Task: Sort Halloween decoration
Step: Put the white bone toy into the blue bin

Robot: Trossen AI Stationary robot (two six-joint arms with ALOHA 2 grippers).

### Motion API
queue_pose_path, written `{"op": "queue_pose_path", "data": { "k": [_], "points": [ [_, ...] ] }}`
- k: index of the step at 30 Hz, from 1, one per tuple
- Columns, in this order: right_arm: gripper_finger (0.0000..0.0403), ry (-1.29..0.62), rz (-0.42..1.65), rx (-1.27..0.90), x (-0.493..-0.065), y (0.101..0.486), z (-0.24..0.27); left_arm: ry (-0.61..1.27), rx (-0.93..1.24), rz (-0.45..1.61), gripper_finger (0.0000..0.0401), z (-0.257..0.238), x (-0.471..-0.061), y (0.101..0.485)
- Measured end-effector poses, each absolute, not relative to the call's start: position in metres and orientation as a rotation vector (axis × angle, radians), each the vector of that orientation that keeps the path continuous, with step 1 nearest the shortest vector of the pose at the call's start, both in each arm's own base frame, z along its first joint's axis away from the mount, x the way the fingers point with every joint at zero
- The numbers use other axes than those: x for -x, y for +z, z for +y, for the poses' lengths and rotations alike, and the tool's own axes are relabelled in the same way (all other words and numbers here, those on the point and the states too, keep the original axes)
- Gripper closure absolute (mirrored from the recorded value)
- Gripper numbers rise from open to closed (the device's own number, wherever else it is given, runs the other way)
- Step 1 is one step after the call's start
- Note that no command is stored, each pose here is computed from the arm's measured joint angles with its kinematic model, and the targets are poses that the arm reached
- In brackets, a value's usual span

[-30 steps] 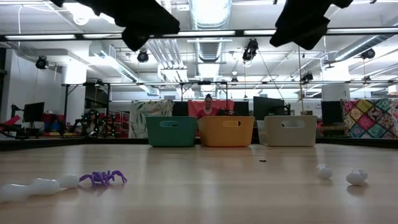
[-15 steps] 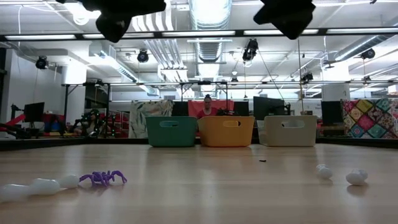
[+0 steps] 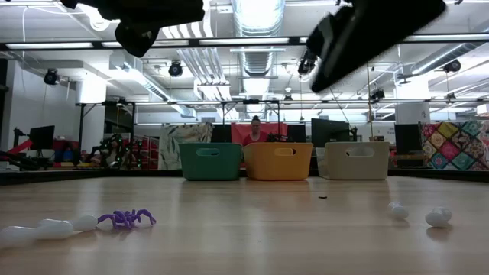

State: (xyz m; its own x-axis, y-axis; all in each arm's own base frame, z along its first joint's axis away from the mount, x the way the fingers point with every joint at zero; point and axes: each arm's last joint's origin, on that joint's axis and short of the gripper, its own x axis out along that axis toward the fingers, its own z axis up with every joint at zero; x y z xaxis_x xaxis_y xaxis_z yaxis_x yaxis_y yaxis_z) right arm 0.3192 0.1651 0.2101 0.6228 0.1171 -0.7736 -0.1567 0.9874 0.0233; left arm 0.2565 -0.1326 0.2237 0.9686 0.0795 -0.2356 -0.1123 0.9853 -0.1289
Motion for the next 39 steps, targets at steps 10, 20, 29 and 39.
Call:
{"op": "queue_pose_path", "data": {
  "k": [10, 20, 29, 39],
  "points": [
    [0.0284, 0.282, 1.142, 0.160, -0.319, 0.189, 0.185, 0.098, 0.140, 0.235, 0.0360, -0.133, -0.257, 0.223],
    [0.0284, 0.326, 1.212, 0.281, -0.336, 0.174, 0.196, 0.098, 0.140, 0.235, 0.0360, -0.133, -0.257, 0.222],
    [0.0284, 0.341, 1.227, 0.319, -0.336, 0.169, 0.192, 0.098, 0.141, 0.234, 0.0360, -0.133, -0.257, 0.222],
    [0.0284, 0.343, 1.244, 0.335, -0.331, 0.153, 0.185, 0.097, 0.140, 0.234, 0.0360, -0.133, -0.257, 0.222]
  ]
}}
